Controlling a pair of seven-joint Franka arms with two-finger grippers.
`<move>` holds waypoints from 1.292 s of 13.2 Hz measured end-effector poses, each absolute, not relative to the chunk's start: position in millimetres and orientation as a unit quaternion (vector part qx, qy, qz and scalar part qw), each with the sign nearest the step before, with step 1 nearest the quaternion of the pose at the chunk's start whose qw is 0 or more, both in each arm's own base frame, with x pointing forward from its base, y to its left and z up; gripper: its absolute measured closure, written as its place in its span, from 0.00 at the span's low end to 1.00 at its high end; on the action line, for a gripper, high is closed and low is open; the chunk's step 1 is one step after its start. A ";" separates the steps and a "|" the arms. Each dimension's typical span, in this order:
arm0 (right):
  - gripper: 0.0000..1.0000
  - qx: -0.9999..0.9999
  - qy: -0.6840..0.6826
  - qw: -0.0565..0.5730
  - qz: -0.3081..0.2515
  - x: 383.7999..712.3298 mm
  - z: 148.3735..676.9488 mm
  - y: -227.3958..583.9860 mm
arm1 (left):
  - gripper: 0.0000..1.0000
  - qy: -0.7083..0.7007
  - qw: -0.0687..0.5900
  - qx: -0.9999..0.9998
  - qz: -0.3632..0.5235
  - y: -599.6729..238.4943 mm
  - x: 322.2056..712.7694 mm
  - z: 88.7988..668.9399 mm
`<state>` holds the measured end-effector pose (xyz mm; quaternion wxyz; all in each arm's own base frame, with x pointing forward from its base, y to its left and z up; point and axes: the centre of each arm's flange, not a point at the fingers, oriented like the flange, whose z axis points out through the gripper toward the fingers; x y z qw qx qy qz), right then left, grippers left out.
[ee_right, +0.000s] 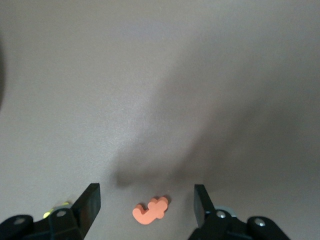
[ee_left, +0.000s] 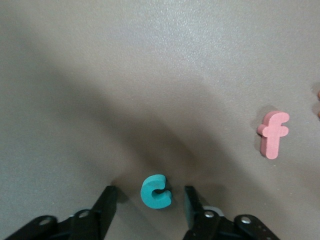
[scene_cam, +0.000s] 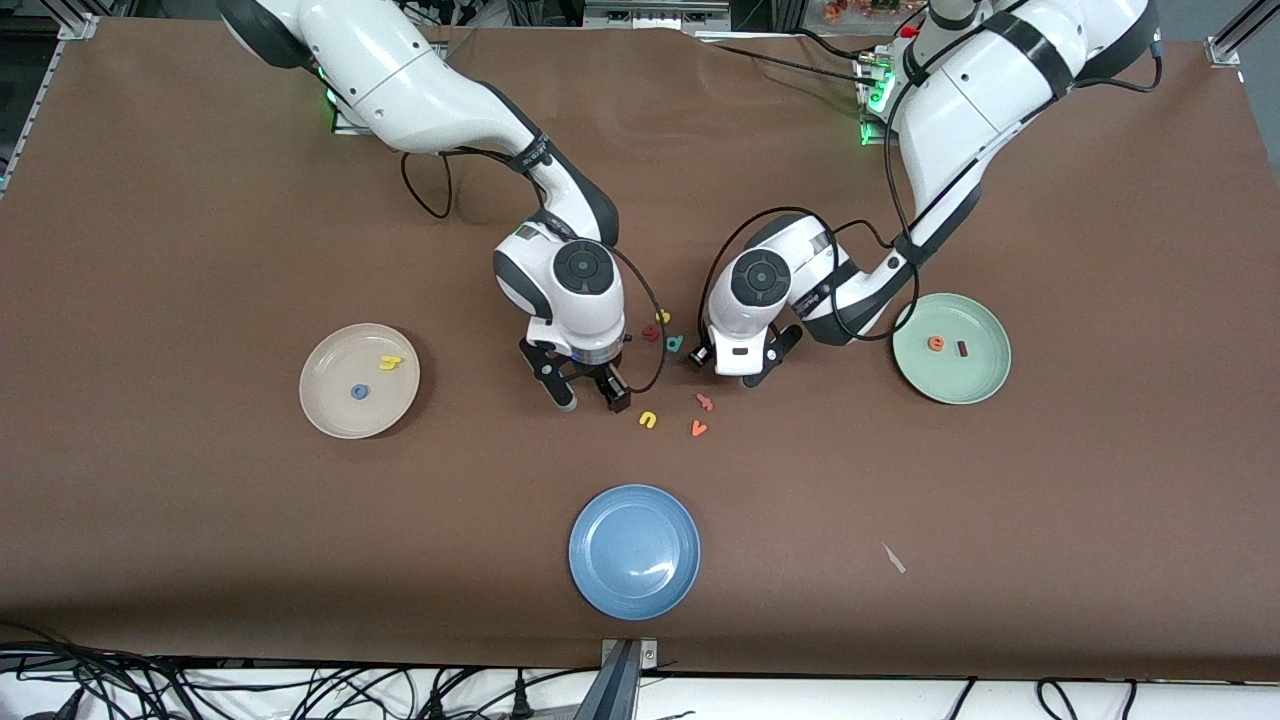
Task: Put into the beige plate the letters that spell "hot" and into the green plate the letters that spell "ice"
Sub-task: 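Grasp the teal c and orange letter with the left and right grippers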
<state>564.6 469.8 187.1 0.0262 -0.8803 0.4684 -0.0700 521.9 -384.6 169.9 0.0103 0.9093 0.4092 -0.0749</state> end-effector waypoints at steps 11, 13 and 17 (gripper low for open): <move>0.19 -0.870 0.487 0.010 -0.078 551.6 168.4 478.8 | 0.92 0.409 0.013 0.910 -0.072 -384.5 524.7 173.3; 0.39 -0.870 0.487 0.012 -0.079 551.9 170.2 480.2 | 0.98 0.406 0.013 0.911 -0.072 -382.3 526.3 173.2; 0.52 -0.870 0.486 0.013 -0.080 552.1 171.7 481.5 | 1.00 0.406 0.014 0.911 -0.071 -375.4 531.3 173.2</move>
